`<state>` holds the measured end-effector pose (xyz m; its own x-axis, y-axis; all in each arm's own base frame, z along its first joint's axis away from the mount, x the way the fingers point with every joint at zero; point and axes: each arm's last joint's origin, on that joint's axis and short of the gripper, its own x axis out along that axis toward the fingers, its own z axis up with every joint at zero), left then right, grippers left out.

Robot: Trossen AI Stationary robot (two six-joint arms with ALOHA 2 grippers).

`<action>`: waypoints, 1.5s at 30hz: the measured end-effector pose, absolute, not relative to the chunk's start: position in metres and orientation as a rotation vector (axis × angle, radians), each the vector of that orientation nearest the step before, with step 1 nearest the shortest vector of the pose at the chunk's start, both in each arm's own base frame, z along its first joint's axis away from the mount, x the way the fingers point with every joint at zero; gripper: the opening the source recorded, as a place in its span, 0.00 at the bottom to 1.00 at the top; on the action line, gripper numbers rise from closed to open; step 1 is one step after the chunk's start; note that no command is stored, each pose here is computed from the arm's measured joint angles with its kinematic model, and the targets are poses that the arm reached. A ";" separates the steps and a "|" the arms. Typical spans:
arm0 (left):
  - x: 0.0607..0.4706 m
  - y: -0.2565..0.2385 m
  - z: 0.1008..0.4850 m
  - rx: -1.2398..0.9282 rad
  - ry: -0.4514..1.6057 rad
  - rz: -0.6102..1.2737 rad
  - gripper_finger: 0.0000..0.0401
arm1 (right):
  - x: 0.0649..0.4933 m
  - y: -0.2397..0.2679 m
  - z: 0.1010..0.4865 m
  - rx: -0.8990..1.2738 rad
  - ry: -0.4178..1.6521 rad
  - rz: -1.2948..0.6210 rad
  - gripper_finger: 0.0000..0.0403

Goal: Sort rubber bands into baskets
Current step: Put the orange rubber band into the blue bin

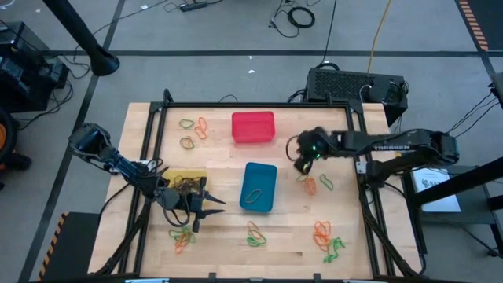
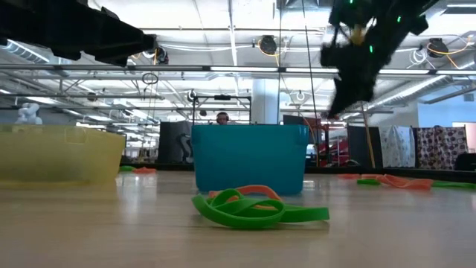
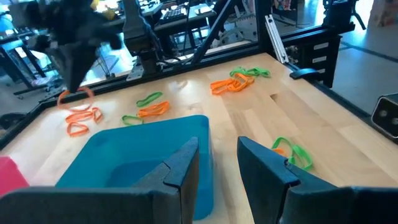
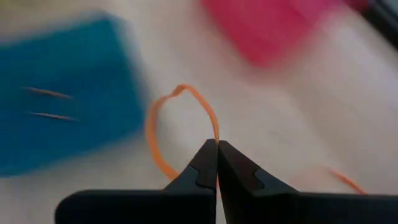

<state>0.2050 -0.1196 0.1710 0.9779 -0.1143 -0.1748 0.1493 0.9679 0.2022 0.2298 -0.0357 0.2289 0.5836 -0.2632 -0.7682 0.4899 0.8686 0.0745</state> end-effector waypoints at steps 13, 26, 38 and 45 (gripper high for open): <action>0.209 -0.104 0.186 0.196 0.055 0.266 0.29 | 0.289 0.070 0.223 0.180 0.473 -0.002 0.00; 0.212 -0.098 0.186 0.157 0.049 0.296 0.29 | 0.321 0.059 0.185 0.172 0.462 -0.217 0.05; 0.212 -0.098 0.185 0.161 0.055 0.290 0.29 | 0.336 0.063 0.221 0.145 0.630 -0.198 0.25; 0.212 -0.098 0.185 0.163 0.060 0.288 0.29 | 0.333 0.085 0.262 0.244 0.857 -0.056 0.28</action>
<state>0.2120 -0.0982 0.1848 0.9570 0.2878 -0.0356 -0.2781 0.9456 0.1689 0.3330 0.0855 0.2625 0.6549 0.0491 -0.7542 0.1463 0.9708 0.1902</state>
